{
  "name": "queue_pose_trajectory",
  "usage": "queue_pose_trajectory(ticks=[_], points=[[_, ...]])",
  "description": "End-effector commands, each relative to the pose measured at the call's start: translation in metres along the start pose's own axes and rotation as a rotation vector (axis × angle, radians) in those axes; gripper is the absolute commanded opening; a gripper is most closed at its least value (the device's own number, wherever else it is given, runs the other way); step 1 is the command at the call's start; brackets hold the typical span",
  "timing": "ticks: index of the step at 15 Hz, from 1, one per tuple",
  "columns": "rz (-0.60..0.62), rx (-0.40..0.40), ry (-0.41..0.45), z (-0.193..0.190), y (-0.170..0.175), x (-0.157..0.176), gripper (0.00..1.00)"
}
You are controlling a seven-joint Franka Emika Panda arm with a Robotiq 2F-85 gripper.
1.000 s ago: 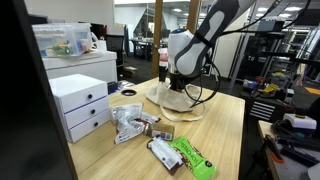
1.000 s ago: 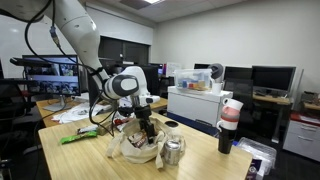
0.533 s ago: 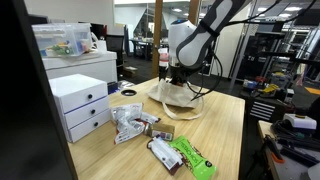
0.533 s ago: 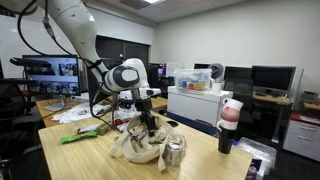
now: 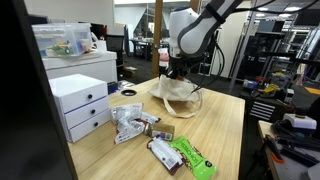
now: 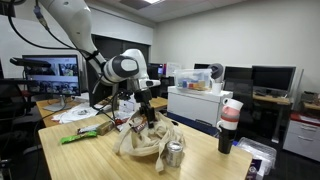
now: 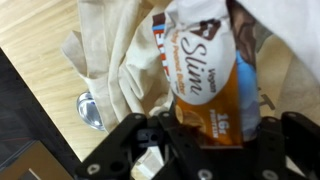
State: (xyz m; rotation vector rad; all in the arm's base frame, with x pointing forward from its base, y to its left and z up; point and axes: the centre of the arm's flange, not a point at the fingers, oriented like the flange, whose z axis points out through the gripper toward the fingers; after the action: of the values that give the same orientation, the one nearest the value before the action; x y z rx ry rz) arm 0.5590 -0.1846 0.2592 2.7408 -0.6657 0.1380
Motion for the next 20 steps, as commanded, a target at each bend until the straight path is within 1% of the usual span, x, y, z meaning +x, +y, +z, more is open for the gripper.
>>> queue_pose_trajectory(ticks=[1,3,4,5,7,12,13,14,15,20], points=[[0.018,0.008,0.001,-0.021,0.009,-0.011,0.07],[0.013,-0.011,-0.001,-0.018,0.006,-0.011,0.07],[0.011,-0.021,-0.006,-0.016,0.005,-0.013,0.54],[0.007,-0.031,-0.009,-0.014,0.003,-0.014,0.55],[0.004,-0.046,-0.019,-0.011,0.001,-0.017,0.66],[-0.016,-0.063,-0.039,-0.009,-0.004,-0.020,1.00],[-0.022,-0.065,-0.053,-0.007,-0.007,-0.023,0.98],[-0.027,-0.065,-0.063,-0.006,-0.009,-0.025,1.00],[-0.040,-0.058,-0.081,-0.003,-0.013,-0.027,1.00],[-0.031,-0.033,-0.117,0.017,-0.032,-0.025,1.00]])
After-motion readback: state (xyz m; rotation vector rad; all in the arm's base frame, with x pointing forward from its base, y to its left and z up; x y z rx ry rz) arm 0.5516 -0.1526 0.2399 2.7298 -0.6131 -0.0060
